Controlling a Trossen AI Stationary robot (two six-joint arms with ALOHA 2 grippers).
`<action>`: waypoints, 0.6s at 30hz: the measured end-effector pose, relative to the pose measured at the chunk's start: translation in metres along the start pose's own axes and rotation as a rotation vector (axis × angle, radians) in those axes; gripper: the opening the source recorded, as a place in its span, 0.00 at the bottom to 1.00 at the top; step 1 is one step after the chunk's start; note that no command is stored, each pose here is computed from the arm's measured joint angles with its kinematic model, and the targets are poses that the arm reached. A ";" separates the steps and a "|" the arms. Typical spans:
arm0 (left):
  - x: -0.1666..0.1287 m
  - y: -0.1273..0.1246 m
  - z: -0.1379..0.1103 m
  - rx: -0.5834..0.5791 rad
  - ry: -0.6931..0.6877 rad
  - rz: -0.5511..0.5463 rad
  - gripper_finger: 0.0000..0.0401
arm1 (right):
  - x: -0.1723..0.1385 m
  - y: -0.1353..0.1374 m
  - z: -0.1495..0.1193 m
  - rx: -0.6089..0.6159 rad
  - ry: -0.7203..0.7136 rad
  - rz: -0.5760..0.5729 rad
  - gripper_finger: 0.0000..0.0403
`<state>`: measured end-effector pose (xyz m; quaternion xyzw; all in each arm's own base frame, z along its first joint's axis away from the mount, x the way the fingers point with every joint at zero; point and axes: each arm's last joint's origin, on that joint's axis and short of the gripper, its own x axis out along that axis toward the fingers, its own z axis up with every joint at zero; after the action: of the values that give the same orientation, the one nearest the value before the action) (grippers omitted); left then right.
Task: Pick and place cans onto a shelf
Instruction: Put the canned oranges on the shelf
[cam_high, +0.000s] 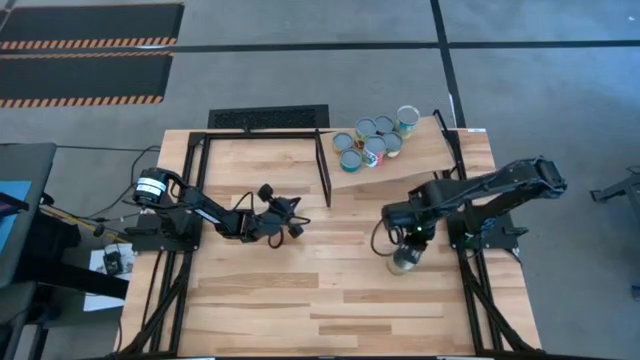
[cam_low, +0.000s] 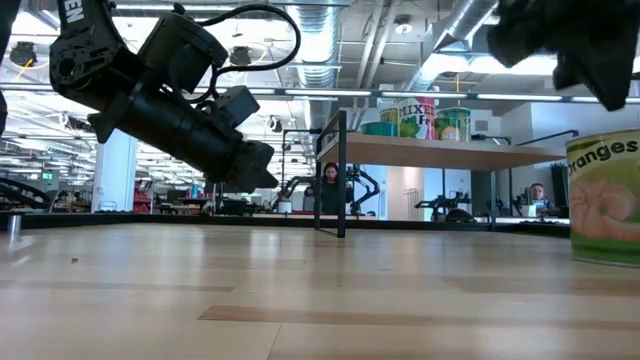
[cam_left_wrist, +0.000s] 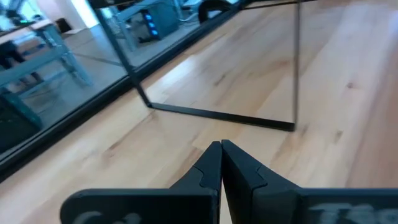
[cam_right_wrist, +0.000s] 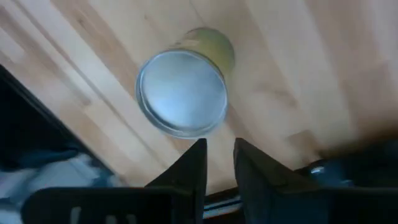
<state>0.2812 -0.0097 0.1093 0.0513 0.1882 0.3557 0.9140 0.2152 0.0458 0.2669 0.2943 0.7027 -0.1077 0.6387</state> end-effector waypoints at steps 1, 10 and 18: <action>0.000 0.000 0.000 0.006 0.002 -0.016 0.00 | -0.003 0.003 -0.004 -0.044 -0.027 -0.022 0.23; 0.000 -0.003 0.000 0.045 0.008 -0.105 0.00 | 0.003 0.046 -0.044 -0.429 -0.392 0.046 0.05; 0.000 -0.003 0.000 0.054 0.006 -0.114 0.00 | 0.020 0.068 -0.058 -0.448 -0.380 -0.032 0.26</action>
<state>0.2829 -0.0123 0.1084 0.0640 0.2030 0.2982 0.9305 0.2038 0.1365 0.2718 0.1092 0.5813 -0.0130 0.8063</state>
